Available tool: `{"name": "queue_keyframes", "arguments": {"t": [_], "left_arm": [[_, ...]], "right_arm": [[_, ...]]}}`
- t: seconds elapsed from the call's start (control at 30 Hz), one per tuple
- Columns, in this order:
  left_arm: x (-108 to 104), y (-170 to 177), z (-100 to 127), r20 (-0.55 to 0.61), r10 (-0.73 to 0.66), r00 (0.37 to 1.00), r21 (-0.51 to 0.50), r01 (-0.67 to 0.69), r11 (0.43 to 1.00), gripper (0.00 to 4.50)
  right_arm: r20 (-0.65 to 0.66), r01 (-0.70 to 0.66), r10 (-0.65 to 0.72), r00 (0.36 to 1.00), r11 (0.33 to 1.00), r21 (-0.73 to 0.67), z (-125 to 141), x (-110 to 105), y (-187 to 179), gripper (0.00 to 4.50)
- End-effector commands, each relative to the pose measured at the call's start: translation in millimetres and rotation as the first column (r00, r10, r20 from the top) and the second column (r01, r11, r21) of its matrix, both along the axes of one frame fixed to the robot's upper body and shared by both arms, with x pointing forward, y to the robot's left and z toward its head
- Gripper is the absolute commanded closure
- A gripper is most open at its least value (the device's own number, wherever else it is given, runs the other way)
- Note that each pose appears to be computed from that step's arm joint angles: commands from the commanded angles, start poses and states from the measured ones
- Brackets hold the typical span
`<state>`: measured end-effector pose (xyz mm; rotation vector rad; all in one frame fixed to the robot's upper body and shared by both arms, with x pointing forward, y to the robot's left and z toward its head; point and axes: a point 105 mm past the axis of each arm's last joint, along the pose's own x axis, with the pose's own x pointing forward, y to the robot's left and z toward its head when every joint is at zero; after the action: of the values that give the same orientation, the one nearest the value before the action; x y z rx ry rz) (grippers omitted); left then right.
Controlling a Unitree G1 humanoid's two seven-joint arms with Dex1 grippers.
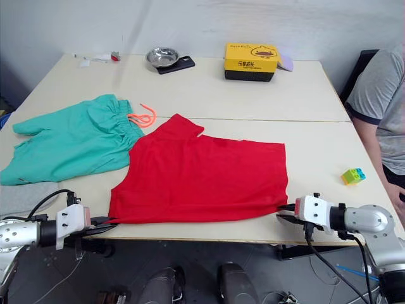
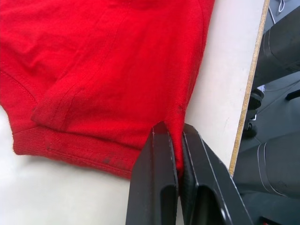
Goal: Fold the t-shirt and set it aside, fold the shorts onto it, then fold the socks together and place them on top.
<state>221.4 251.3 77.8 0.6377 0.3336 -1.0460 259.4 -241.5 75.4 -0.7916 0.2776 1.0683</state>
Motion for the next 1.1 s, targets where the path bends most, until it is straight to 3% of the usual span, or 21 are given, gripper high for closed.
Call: {"name": "queue_keyframes", "arguments": {"t": [0.03, 0.17, 0.2, 0.4, 0.6, 0.73, 1.1], "left_arm": [[-5.4, -0.7, -10.8, -0.045, 0.001, 0.999, 0.007, -0.001, 1.000, 4.50], [-5.0, -0.6, -11.2, -0.043, 0.002, 0.999, 0.005, -0.002, 1.000, 4.50], [-4.8, -0.6, -11.3, -0.043, 0.003, 0.999, 0.005, -0.003, 1.000, 4.50], [-3.9, -0.5, -12.0, -0.039, 0.005, 0.999, 0.003, -0.005, 1.000, 4.50], [-2.0, -1.2, -11.9, -0.033, 0.002, 0.999, 0.001, -0.002, 1.000, 4.50], [-0.6, -1.1, -10.9, -0.029, 0.003, 1.000, -0.001, -0.003, 1.000, 4.50], [0.1, -3.7, -12.7, -0.029, 0.003, 1.000, -0.008, -0.003, 1.000, 4.50]], "right_arm": [[-0.052, 0.070, -0.074, 0.996, 0.995, -0.067, -18.9, -1.2, -16.5, 4.46], [-0.034, 0.031, -0.030, 0.999, 0.998, 0.048, -8.3, -5.0, -2.1, 4.46], [-0.042, 0.026, -0.024, 0.999, 0.998, 0.063, -6.3, -7.3, -1.4, 4.30], [0.084, -0.037, 0.033, 0.996, 0.998, 0.045, 9.0, -7.0, -0.1, 2.59], [0.081, -0.048, 0.047, 0.996, 0.999, 0.012, 4.3, -1.0, 3.4, 2.59], [0.143, -0.094, 0.084, 0.986, 0.994, 0.059, 16.1, 3.8, 17.4, 2.59], [0.058, -0.037, 0.043, 0.997, 0.994, -0.104, -8.4, 19.0, 7.8, 2.59]]}}
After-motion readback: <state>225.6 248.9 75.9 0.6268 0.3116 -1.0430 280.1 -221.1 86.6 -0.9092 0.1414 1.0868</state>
